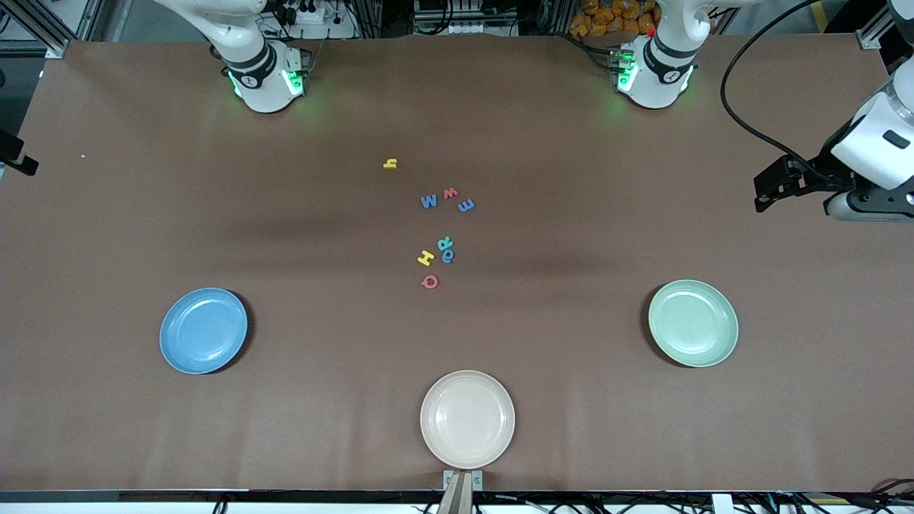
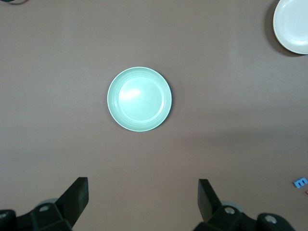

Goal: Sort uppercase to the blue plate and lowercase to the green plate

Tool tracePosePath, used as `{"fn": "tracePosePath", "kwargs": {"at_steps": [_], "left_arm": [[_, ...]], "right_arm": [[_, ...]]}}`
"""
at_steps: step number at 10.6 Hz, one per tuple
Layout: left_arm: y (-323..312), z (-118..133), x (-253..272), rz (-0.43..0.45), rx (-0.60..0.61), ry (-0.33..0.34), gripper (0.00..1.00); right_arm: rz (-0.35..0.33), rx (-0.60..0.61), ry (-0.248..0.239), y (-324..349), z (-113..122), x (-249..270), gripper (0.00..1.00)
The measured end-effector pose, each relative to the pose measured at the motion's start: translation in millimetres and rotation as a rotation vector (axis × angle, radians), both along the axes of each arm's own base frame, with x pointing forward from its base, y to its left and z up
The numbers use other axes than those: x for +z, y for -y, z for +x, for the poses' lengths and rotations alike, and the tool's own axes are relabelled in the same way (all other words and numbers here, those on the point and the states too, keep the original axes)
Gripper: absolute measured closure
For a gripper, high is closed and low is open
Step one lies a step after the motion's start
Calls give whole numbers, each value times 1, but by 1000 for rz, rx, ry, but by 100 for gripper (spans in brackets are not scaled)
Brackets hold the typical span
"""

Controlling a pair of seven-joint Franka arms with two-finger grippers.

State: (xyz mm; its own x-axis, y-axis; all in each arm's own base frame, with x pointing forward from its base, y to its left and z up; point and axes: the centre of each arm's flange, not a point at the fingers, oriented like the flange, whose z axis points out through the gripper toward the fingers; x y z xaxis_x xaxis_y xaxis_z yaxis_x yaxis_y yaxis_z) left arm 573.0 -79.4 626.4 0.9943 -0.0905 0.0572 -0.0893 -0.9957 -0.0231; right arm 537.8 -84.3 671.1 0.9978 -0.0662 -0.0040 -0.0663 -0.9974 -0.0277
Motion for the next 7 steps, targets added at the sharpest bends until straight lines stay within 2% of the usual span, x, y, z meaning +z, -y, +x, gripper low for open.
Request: {"fn": "tracePosePath", "kwargs": {"at_steps": [2, 3, 7], "left_arm": [[17, 2, -11, -37, -39, -25, 0], [33, 5, -22, -61, -59, -48, 0], [128, 10, -98, -107, -159, -45, 0]], "right_arm": [[-1, 18, 3, -9, 4, -2, 0], [3, 30, -10, -14, 8, -9, 0], [37, 123, -129, -76, 57, -101, 0]]}}
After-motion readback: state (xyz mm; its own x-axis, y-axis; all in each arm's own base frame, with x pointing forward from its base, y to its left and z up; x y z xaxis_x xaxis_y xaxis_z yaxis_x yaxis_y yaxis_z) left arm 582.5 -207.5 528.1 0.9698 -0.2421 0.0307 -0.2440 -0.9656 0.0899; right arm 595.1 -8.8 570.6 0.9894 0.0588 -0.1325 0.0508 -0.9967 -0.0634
